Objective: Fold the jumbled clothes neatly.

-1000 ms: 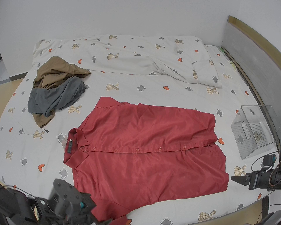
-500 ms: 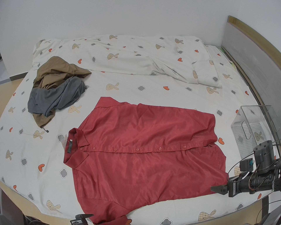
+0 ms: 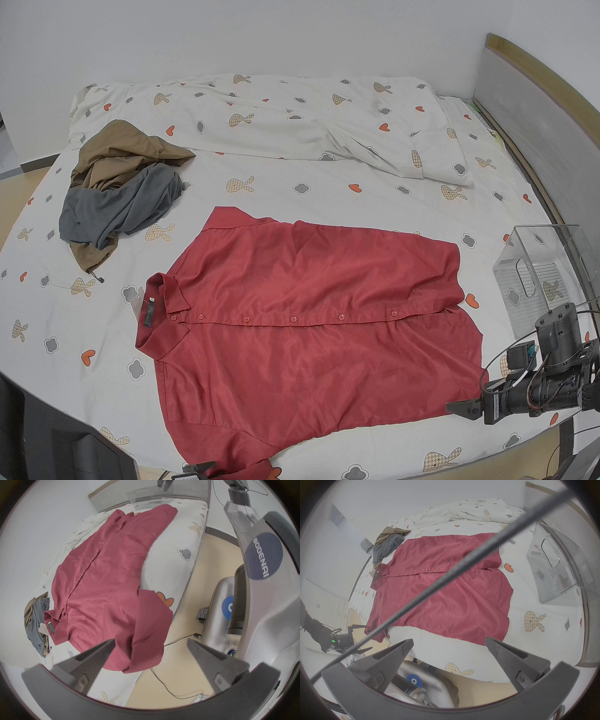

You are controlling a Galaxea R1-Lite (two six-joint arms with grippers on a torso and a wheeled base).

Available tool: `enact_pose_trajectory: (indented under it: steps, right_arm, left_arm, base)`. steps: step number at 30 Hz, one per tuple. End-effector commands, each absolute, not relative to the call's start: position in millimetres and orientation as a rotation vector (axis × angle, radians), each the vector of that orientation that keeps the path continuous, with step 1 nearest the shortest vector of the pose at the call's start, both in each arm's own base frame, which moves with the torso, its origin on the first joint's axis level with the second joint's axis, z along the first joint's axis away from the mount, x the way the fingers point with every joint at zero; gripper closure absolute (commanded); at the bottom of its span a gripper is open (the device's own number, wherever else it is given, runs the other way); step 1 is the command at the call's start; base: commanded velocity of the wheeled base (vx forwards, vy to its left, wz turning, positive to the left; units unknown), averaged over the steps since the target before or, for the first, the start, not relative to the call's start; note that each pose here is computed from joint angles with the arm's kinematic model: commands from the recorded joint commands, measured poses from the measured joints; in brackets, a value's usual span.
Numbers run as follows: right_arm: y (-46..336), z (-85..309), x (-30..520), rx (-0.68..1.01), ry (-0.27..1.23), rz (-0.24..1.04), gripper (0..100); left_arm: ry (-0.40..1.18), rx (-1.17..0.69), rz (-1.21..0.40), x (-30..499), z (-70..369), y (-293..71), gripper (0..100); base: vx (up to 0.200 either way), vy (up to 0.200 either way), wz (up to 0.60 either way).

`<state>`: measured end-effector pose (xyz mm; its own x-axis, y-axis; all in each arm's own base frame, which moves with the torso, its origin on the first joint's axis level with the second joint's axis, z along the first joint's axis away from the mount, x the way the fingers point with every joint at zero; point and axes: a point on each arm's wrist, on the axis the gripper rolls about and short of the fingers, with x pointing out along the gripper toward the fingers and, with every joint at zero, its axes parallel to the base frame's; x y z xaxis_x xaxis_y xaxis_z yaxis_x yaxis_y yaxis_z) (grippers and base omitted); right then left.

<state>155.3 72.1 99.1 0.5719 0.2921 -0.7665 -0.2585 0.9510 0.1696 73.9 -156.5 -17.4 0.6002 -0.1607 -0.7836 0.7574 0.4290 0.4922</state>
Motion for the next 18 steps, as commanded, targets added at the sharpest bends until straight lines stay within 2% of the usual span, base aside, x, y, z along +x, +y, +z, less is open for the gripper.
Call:
enact_pose_trajectory:
  steps: [1, 11, 18]
  right_arm:
    - [72.2, 98.8, 154.3, 0.039, 0.907, 0.325, 0]
    - [76.3, 100.1, 151.5, 0.028, 0.901, 0.355, 0]
    - [76.5, 99.6, 151.7, 0.026, 0.903, 0.354, 0]
  left_arm:
    - [0.769, 1.007, -0.630, 72.6, -25.5, -151.2, 100]
    - [0.757, 0.962, -0.597, 79.2, -18.8, -149.0, 100]
    - [0.652, 0.876, -0.574, 80.6, 4.3, -149.0, 100]
  base:
    - [0.000, 0.000, 0.00]
    - [0.000, 0.000, 0.00]
    - [0.000, 0.000, 0.00]
